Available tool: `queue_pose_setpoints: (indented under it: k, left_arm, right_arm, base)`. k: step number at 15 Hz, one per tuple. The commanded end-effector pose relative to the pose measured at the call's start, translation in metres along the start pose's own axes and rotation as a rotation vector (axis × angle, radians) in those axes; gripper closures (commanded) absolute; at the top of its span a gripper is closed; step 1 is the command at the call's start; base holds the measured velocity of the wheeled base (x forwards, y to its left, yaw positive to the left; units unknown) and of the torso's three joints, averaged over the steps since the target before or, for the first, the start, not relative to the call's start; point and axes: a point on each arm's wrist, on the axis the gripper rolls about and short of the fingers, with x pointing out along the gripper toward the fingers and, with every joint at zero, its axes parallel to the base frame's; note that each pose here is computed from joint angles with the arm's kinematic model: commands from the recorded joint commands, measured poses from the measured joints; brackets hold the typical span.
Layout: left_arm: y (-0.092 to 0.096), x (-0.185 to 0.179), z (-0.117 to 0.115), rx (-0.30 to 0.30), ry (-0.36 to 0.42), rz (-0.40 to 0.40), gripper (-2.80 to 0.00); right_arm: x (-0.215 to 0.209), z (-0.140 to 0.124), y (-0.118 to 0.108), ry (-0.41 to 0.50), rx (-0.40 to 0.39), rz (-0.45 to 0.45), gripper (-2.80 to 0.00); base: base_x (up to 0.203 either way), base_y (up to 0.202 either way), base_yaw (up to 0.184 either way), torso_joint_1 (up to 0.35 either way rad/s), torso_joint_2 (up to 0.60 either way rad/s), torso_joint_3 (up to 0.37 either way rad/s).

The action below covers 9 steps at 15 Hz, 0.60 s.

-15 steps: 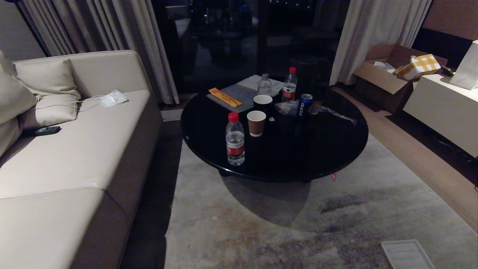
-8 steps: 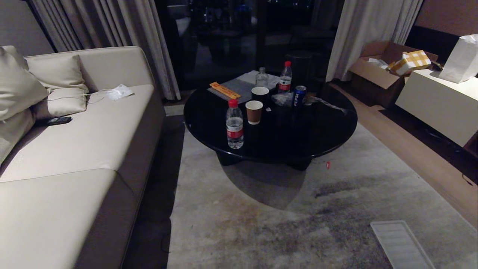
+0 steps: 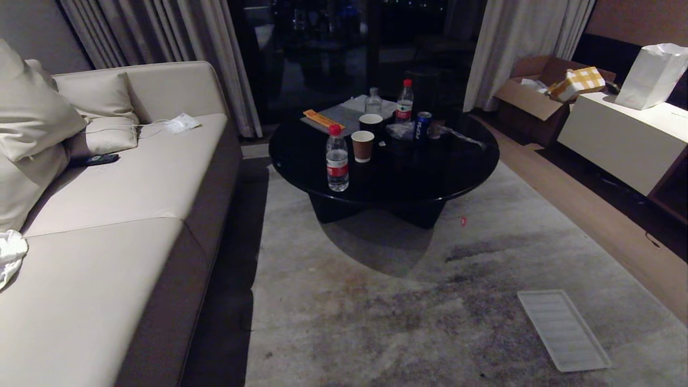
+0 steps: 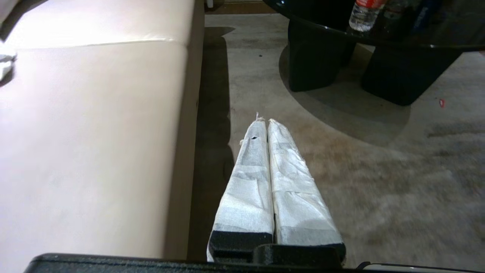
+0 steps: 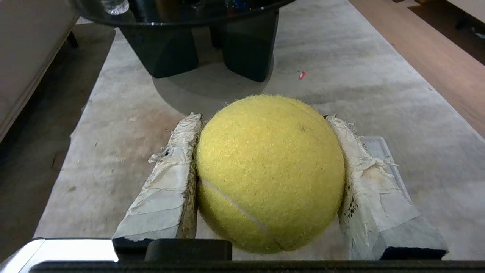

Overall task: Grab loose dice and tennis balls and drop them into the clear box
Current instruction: Put the ball in the box

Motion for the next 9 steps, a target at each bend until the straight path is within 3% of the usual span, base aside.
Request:
queue_pose_setpoints:
  k: [1,3,9]
  left_arm:
    - [0.0000,0.0002,-0.0005,0.000,0.005,0.001,0.00]
    - [0.0000,0.0002,-0.0005,0.000,0.004,0.000,0.00]
    - [0.0001,0.0002,-0.0004,-0.004,0.003,0.001,0.00]
  right_arm:
    - [0.0001,0.0000,0.0000,0.002,0.000,0.001,0.00]
    - [0.0001,0.0000,0.0000,0.002,0.000,0.001,0.00]
    - [0.0001,0.0000,0.0000,0.003,0.002,0.001,0.00]
  base:
    - [-0.186,0.000,-0.001,0.002,0.00,0.006]
    - [-0.139,0.000,0.002,0.000,0.00,0.005]
    - [0.000,0.000,0.000,0.000,0.00,0.000]
